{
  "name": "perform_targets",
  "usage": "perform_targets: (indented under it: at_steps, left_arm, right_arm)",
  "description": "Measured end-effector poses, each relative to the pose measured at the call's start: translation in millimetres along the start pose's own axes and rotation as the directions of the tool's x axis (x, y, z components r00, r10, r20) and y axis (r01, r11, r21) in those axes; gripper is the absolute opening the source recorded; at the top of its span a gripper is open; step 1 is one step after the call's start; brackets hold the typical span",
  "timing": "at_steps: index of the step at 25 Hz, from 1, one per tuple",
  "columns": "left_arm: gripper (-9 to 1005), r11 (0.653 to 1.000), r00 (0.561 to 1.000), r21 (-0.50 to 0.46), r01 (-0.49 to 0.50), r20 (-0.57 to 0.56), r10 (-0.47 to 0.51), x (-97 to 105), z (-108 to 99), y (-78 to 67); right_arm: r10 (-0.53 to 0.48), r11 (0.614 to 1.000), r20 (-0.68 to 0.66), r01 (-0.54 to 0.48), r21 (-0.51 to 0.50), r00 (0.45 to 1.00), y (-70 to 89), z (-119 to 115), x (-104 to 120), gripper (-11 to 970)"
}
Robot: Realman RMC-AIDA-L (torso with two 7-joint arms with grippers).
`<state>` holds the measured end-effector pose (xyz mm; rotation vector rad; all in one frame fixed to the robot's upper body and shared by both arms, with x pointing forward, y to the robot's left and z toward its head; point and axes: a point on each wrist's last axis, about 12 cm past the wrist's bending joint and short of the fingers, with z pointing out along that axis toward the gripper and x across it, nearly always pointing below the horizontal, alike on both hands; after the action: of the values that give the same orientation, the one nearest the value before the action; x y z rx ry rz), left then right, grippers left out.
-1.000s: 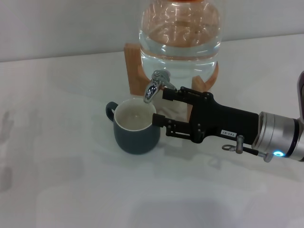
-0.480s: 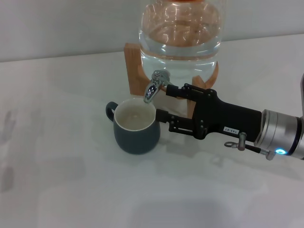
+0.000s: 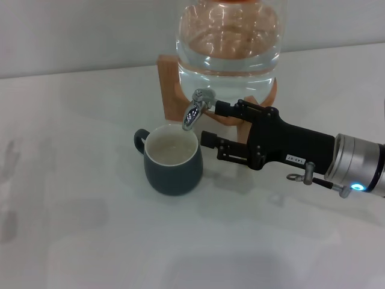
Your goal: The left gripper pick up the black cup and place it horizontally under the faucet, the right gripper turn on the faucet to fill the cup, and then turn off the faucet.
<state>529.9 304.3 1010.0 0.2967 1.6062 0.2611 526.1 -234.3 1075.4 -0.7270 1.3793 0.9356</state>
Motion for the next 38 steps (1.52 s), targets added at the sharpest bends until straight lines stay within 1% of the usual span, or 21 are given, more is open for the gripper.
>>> perform_targets:
  at_steps: [6,10,14,16,19,22,25,27,31,33,34,35,38]
  left_arm:
    - [885,1.000,1.000,0.000,-0.001,-0.001,0.001,0.2,0.0,0.3]
    - [885,1.000,1.000,-0.001,-0.002,-0.001,0.002,0.3,-0.2,0.5]
    - [885,1.000,1.000,-0.001,-0.002,-0.001,0.002,0.3,-0.2,0.5]
    - [885,1.000,1.000,-0.001,-0.002,-0.001,0.002,0.3,-0.1,0.6]
    - [885,1.000,1.000,-0.003,-0.003,-0.002,0.003,0.4,-0.1,1.3]
    - [885,1.000,1.000,-0.006,-0.001,-0.002,0.001,0.4,0.0,1.4]
    - [885,1.000,1.000,-0.010,0.001,-0.004,-0.001,0.9,-0.4,1.8]
    - [885,1.000,1.000,-0.016,0.003,-0.008,-0.003,2.0,-1.6,2.7]
    - [885,0.999,1.000,-0.036,0.012,-0.016,-0.013,3.8,-3.1,5.8]
    - [885,0.999,1.000,-0.048,0.017,-0.019,-0.018,4.4,-3.3,7.9]
    - [885,0.998,1.000,-0.055,0.021,-0.021,-0.022,4.6,-3.3,9.0]
    - [885,0.998,1.000,-0.055,0.021,-0.021,-0.022,4.6,-3.3,9.0]
    - [885,0.997,0.999,-0.074,0.029,-0.025,-0.031,5.4,-3.4,11.7]
  right_arm:
    - [-0.004,1.000,0.008,0.004,0.007,1.000,-1.7,-1.2,-1.8,766]
    - [-0.015,0.999,0.042,0.017,-0.033,0.999,3.1,-4.5,-5.8,767]
    - [-0.004,0.997,0.126,0.013,-0.070,0.992,10.2,-19.0,-13.7,767]
    - [-0.002,0.998,0.154,0.012,-0.059,0.988,11.8,-27.3,-15.8,767]
    - [-0.018,1.000,0.172,0.019,-0.003,0.985,8.2,-36.9,-17.0,767]
    - [-0.041,0.996,0.178,0.026,0.083,0.983,-2.9,-44.2,-19.5,767]
    - [-0.079,0.982,0.172,0.047,0.182,0.982,-16.0,-53.3,-22.7,768]
    - [-0.105,0.965,0.165,0.061,0.255,0.981,-24.4,-62.5,-24.5,768]
    - [-0.134,0.925,0.152,0.069,0.373,0.979,-35.5,-81.6,-26.0,768]
    - [-0.143,0.909,0.142,0.073,0.411,0.980,-39.6,-88.0,-26.4,768]
    - [-0.152,0.888,0.134,0.075,0.454,0.979,-43.5,-93.9,-26.5,768]
    - [-0.152,0.888,0.134,0.075,0.454,0.979,-43.5,-93.9,-26.5,768]
    - [-0.177,0.842,0.116,0.089,0.533,0.977,-48.6,-101.2,-23.9,769]
